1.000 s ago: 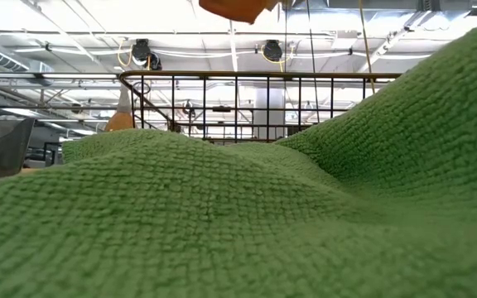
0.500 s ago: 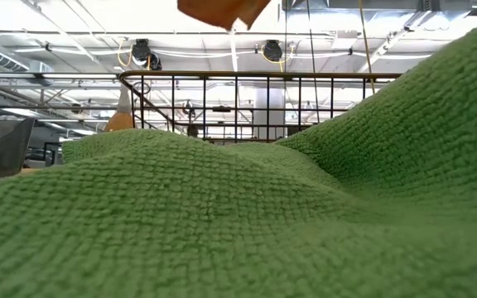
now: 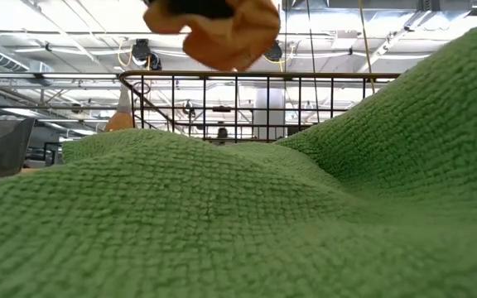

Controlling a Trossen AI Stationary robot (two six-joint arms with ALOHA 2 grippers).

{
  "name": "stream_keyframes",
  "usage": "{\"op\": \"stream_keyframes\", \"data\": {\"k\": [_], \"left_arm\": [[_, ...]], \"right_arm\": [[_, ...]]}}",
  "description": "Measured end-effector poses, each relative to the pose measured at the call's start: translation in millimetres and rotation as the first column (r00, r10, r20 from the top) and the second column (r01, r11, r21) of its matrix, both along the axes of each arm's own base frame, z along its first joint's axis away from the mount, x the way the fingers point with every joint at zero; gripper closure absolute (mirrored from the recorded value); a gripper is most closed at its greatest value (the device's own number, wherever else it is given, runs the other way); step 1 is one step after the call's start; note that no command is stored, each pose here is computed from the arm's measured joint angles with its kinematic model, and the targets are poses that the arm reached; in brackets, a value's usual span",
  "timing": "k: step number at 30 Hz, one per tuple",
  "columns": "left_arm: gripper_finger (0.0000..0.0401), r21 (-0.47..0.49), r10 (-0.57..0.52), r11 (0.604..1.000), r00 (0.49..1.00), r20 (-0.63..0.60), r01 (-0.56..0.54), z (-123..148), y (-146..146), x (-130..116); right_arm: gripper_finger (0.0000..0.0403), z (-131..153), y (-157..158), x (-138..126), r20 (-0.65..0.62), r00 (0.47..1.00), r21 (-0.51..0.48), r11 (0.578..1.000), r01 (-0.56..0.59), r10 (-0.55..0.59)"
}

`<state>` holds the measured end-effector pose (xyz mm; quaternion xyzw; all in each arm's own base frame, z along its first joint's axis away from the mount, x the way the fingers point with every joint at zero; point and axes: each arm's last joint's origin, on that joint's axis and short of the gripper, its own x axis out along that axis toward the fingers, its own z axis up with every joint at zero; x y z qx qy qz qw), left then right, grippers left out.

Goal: Sort microfiber towel by color & place in baskets
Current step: Put the right orange microfiber towel into the wire bin

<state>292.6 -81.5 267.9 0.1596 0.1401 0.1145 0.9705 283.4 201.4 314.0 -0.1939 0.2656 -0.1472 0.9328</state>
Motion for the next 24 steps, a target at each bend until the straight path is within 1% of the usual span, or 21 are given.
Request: {"op": "stream_keyframes", "data": {"k": [3, 5, 7, 9, 11, 16, 19, 24], "left_arm": [[0.0364, -0.111, 0.019, 0.994, 0.999, -0.032, -0.022, -8.5, 15.2, 6.1], [0.0364, -0.183, 0.004, 0.983, 0.998, -0.06, -0.015, -14.7, 23.1, 9.9], [0.0364, -0.235, -0.025, 0.972, 0.995, -0.093, 0.002, -21.5, 28.4, 13.2], [0.0364, -0.26, -0.03, 0.966, 0.992, -0.124, -0.003, -29.9, 32.4, 17.7], [0.0364, -0.26, -0.011, 0.965, 0.987, -0.159, -0.031, -38.8, 36.6, 21.2], [0.0361, -0.268, 0.019, 0.961, 0.982, -0.188, -0.07, -54.0, 42.8, 29.9], [0.035, -0.313, 0.047, 0.943, 0.976, -0.214, -0.114, -61.1, 48.7, 31.6], [0.0315, -0.405, 0.055, 0.899, 0.961, -0.27, -0.165, -70.2, 53.5, 30.8]], "right_arm": [[0.0232, -0.1, -0.2, 0.0, -0.002, 1.0, -0.003, 1.0, -0.001, 0.001], [0.0238, -0.7, -0.6, -0.5, -0.01, 1.0, -0.009, 1.0, -0.001, 0.001], [0.0243, -1.2, -1.0, -1.0, -0.017, 1.0, -0.014, 1.0, 0.0, 0.0], [0.0249, -1.9, -1.5, -1.6, -0.026, 1.0, -0.021, 1.0, 0.0, -0.001], [0.0254, -1.9, -1.4, -1.5, -0.025, 1.0, -0.02, 1.0, 0.0, -0.001], [0.0265, -1.7, -1.4, -1.5, -0.024, 1.0, -0.018, 1.0, 0.0, -0.001], [0.027, -1.8, -1.3, -1.4, -0.023, 1.0, -0.016, 1.0, 0.001, -0.002], [0.0273, -1.9, -1.3, -1.4, -0.024, 1.0, -0.014, 1.0, 0.0, -0.001]]}}
